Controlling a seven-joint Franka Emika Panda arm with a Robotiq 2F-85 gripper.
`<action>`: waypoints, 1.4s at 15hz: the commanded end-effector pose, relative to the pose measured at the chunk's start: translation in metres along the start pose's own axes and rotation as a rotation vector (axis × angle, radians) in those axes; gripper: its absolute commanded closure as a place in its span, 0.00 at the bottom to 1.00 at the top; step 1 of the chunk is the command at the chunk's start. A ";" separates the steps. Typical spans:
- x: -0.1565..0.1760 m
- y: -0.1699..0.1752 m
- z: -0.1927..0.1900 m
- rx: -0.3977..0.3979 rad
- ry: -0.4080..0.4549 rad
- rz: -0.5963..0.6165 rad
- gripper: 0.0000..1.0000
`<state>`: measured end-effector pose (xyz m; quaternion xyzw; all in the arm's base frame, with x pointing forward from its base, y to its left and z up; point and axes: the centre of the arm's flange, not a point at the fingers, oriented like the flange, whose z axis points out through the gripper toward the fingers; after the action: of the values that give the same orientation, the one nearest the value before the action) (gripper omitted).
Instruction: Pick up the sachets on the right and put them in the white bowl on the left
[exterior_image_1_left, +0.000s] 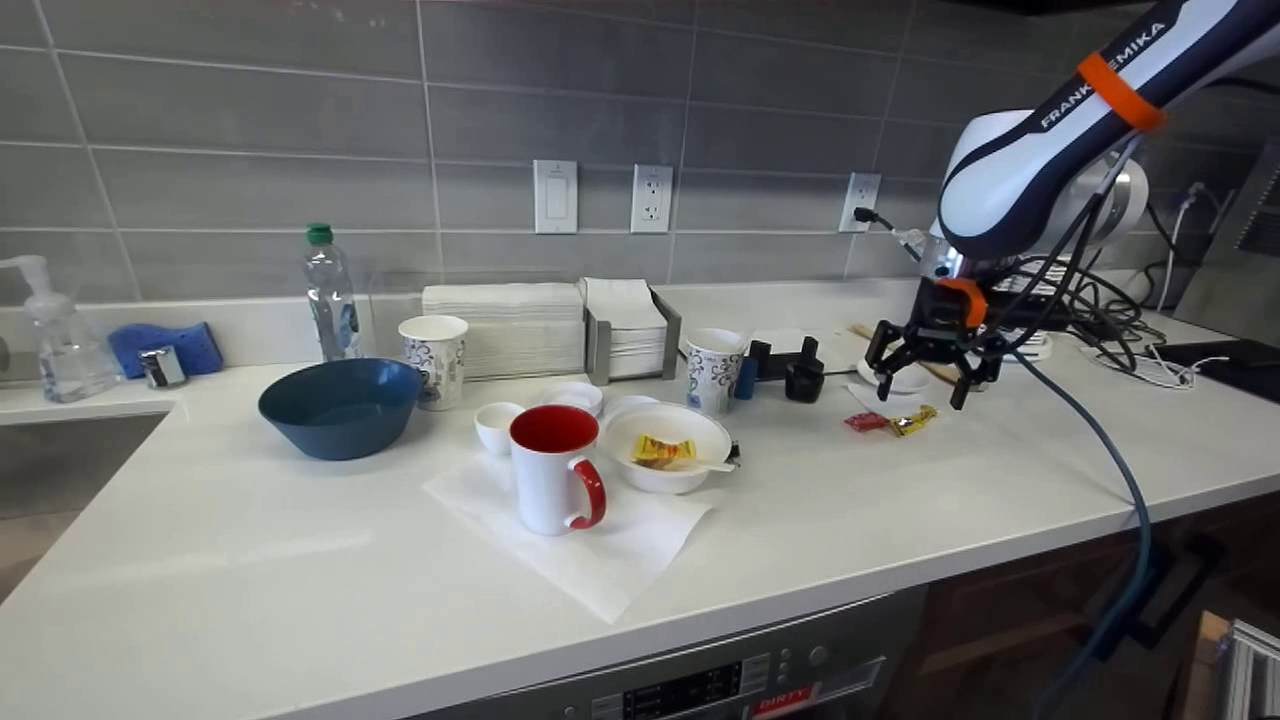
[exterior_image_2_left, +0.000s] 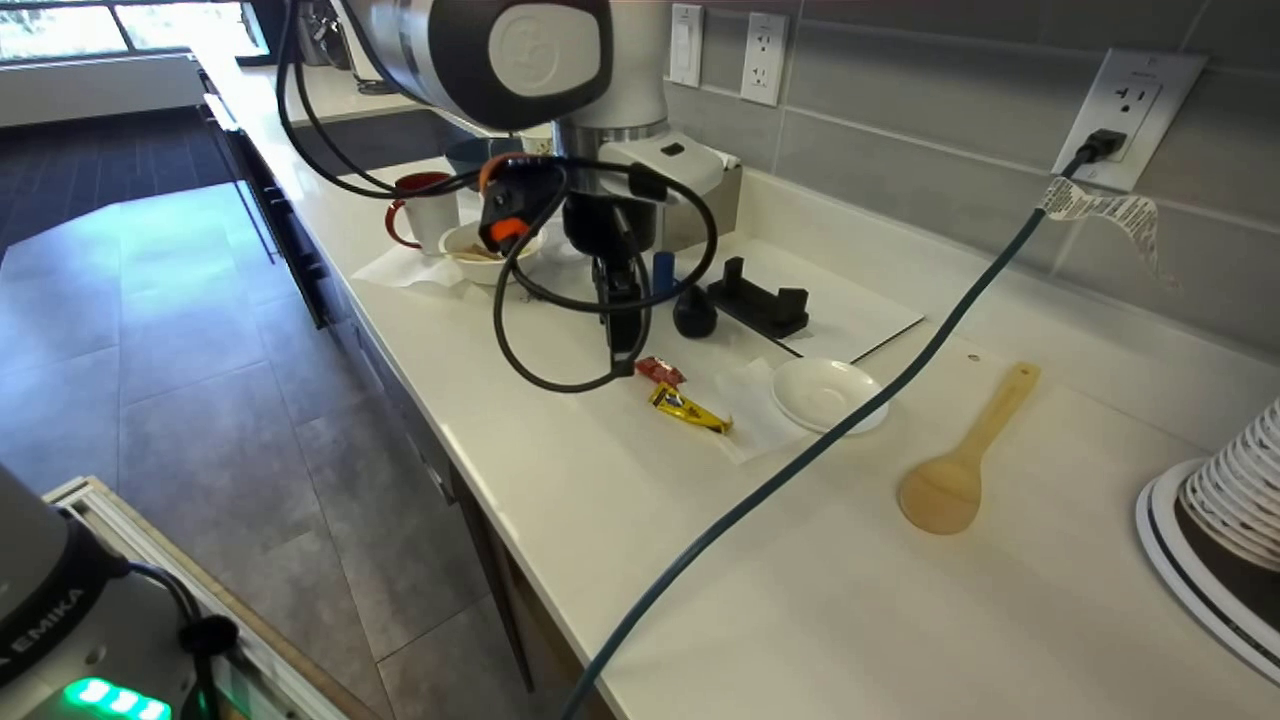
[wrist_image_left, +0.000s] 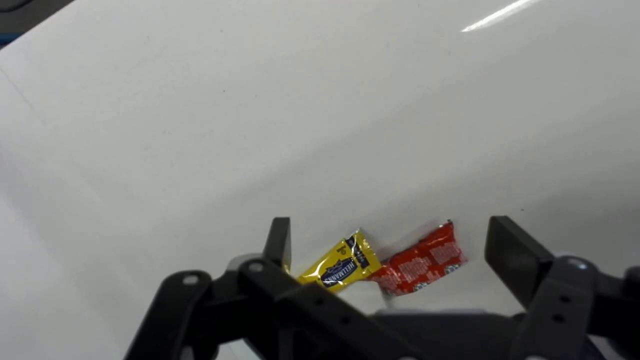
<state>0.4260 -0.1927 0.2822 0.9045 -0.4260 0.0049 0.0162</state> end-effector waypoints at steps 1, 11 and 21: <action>0.001 -0.001 0.000 -0.001 0.001 0.004 0.00; 0.047 -0.019 0.047 -0.036 0.071 0.211 0.00; 0.059 -0.037 0.071 -0.074 0.065 0.237 0.00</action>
<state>0.4795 -0.2194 0.2197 0.8496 -0.5242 0.0197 0.0538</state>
